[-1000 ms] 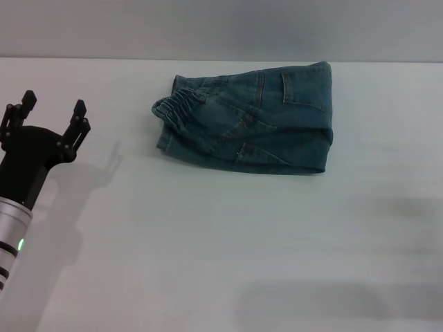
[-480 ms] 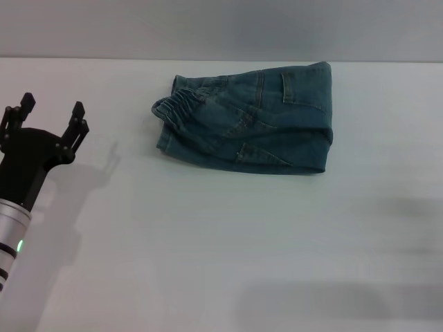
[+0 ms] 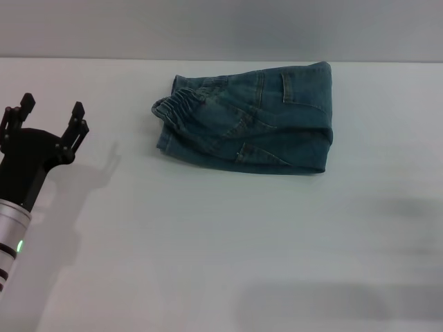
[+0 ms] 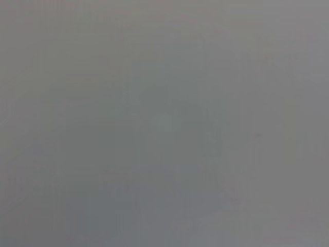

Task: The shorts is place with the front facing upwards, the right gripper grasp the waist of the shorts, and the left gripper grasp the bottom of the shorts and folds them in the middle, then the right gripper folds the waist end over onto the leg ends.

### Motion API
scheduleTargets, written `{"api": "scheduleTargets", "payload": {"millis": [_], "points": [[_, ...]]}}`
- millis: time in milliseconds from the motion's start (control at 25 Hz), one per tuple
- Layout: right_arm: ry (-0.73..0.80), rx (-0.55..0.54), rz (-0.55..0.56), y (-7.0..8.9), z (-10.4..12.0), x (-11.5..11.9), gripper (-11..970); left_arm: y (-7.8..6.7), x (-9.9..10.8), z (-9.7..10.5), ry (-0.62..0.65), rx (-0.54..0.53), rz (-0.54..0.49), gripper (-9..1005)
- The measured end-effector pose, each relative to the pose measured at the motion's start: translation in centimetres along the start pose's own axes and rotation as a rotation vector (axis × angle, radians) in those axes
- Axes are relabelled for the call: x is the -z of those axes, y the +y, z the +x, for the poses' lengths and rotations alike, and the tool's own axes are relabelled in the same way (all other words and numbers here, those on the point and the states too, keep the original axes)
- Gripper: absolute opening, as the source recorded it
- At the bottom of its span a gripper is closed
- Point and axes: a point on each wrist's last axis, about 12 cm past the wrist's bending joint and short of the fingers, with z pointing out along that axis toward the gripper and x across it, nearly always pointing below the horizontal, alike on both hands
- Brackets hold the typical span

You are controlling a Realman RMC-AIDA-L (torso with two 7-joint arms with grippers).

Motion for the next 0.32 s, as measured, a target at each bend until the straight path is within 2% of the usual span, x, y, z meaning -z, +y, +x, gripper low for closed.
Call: {"api": "scheduleTargets", "payload": {"millis": [320], "points": [[0.002, 0.02, -0.002, 0.1, 0.04, 0.0, 630, -0.05, -0.08, -0.07, -0.004, -0.002, 0.003, 805]]}}
